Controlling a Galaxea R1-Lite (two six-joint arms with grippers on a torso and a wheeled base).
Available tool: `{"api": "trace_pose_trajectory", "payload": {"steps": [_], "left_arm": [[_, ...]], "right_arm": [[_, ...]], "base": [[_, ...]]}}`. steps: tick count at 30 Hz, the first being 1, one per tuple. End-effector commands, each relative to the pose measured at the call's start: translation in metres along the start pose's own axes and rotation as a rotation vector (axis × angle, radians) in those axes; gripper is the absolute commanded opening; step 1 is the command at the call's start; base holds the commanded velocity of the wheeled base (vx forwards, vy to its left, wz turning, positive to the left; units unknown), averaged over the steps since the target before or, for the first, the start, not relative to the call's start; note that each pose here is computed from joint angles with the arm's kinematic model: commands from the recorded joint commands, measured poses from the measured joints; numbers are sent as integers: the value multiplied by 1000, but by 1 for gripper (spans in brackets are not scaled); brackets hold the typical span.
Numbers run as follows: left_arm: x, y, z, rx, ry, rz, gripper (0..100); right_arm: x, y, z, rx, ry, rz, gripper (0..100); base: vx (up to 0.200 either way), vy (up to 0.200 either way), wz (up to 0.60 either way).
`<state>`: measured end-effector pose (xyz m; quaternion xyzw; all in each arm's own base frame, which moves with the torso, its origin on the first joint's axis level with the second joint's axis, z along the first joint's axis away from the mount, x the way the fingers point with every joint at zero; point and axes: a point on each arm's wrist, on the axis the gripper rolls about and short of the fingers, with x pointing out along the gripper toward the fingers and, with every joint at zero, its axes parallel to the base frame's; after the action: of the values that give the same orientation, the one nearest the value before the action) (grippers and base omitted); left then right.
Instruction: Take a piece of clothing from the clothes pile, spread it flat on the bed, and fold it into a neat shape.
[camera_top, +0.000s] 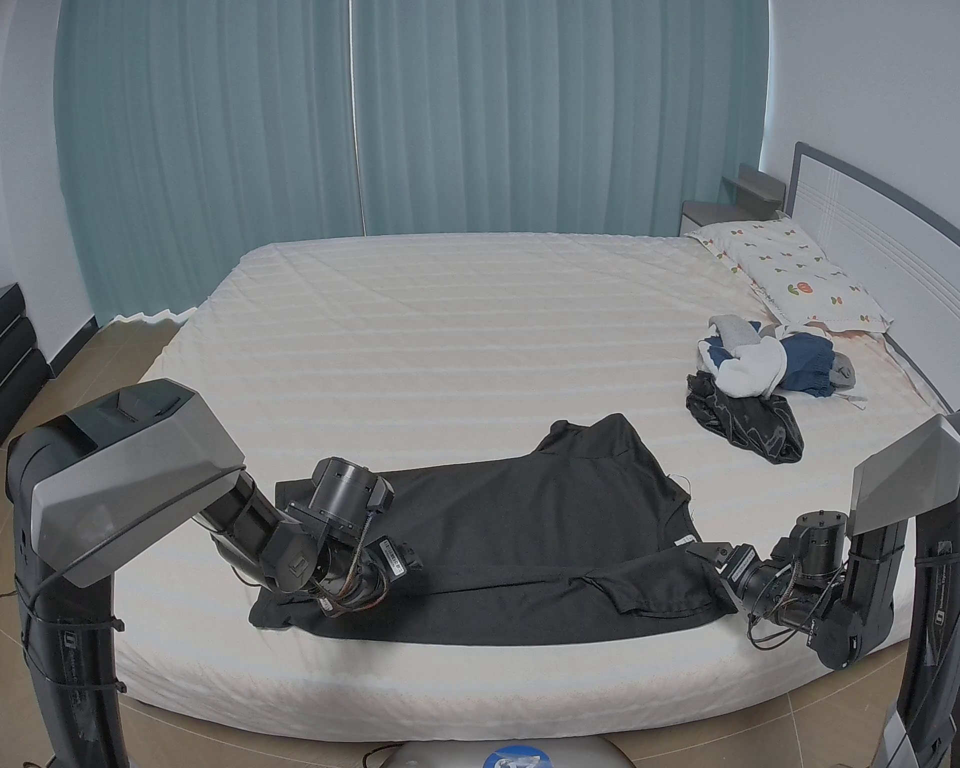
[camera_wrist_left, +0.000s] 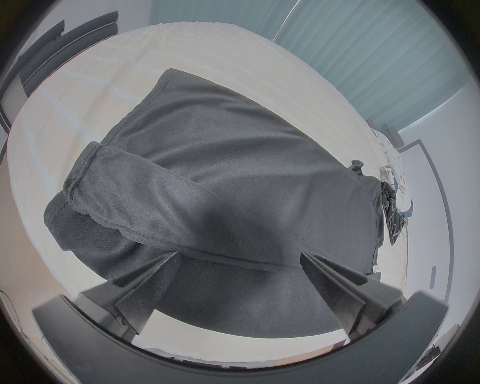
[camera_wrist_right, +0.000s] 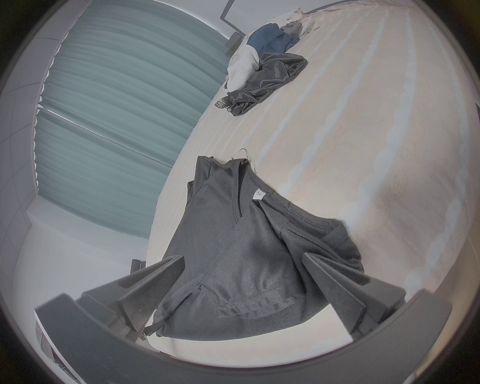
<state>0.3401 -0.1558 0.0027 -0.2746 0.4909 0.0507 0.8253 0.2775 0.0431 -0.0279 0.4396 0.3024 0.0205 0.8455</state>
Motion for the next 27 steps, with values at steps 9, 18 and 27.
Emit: {"api": "trace_pose_trajectory", "payload": {"steps": [9, 18, 27], "left_arm": [[-6, 6, -3, 5, 15, 26, 100], [2, 6, 0, 7, 6, 32, 100], [8, 7, 28, -31, -54, 14, 100]], "right_arm": [[1, 0, -1, -4, -1, 6, 100], [1, 2, -1, -5, 0, 10, 100], [1, 3, 0, -7, -5, 17, 100]], "base": [[0, 0, 0], [0, 0, 0], [0, 0, 0]]}}
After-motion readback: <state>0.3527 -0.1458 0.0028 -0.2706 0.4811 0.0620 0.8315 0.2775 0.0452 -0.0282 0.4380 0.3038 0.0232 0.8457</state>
